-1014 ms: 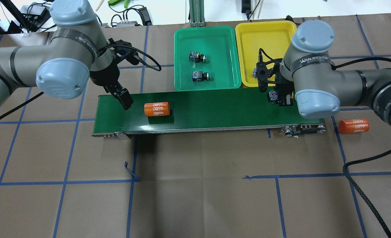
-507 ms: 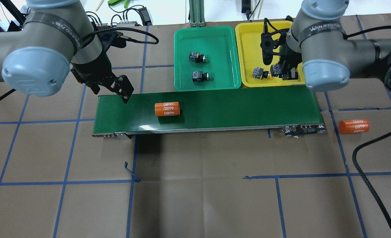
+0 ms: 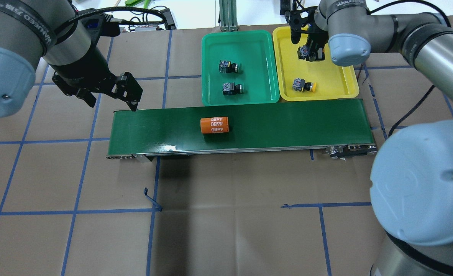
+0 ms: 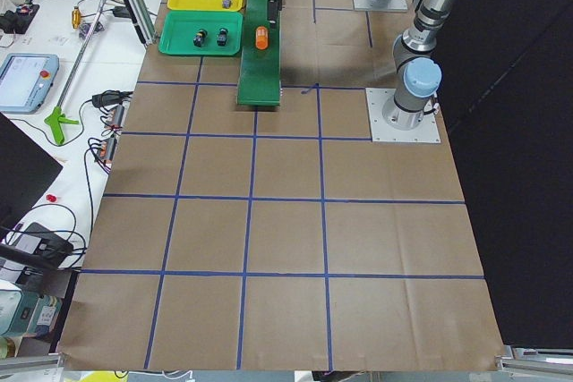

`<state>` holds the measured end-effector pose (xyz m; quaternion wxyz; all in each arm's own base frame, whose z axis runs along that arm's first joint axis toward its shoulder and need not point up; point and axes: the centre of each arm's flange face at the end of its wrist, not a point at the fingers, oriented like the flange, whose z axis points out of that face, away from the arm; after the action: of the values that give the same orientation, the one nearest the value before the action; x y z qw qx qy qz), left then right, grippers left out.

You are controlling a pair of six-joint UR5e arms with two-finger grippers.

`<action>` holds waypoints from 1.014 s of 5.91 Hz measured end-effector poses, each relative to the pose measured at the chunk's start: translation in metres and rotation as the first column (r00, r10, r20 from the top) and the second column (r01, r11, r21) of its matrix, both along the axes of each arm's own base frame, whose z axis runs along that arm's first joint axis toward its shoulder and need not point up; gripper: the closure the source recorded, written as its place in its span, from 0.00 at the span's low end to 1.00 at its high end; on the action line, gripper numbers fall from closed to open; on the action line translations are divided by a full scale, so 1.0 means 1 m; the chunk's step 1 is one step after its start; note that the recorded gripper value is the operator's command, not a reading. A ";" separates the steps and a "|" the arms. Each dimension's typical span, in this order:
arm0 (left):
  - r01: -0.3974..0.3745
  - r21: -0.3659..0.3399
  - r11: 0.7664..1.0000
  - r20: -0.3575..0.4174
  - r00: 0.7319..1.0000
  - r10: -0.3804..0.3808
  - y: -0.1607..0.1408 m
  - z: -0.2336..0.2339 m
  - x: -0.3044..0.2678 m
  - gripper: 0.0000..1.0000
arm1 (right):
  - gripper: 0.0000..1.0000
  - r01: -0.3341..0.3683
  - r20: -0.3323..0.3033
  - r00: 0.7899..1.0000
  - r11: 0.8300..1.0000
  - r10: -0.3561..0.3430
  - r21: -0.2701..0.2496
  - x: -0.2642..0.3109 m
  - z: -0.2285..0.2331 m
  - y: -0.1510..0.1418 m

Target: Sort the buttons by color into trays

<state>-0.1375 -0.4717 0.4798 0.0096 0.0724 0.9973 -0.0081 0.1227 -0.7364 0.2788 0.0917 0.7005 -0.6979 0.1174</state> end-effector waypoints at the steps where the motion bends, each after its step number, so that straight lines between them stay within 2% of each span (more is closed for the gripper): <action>1: 0.004 -0.003 1.000 -0.002 1.000 -0.004 0.002 0.001 0.001 0.01 | 0.00 -0.004 0.032 0.999 1.000 0.004 -0.004 0.003 -0.020 -0.018; 2: 0.005 -0.008 1.000 -0.002 1.000 -0.005 0.004 0.003 0.002 0.01 | 0.00 -0.001 0.056 0.998 1.000 0.002 -0.011 0.004 -0.019 -0.023; 3: 0.006 -0.011 1.000 -0.001 1.000 -0.006 0.005 0.004 0.002 0.01 | 0.00 0.016 0.054 0.998 1.000 -0.016 0.000 0.002 -0.001 -0.017; 4: 0.004 -0.012 1.000 -0.001 1.000 -0.004 0.005 0.005 0.002 0.01 | 0.00 0.059 0.049 0.997 0.997 -0.062 0.058 0.000 0.026 -0.002; 5: 0.003 -0.015 1.000 0.001 1.000 -0.003 0.006 0.006 0.003 0.01 | 0.00 0.148 0.051 0.986 0.978 -0.156 0.146 -0.001 0.057 0.024; 6: 0.003 -0.016 1.000 0.002 1.000 -0.003 0.007 0.007 0.004 0.01 | 0.00 0.300 0.051 0.946 0.928 -0.319 0.221 -0.002 0.083 0.051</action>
<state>-0.1337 -0.4643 0.4867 0.0111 0.0738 0.9971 -0.0162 0.1209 -0.6856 0.3617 0.0044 0.5816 -0.8114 0.0571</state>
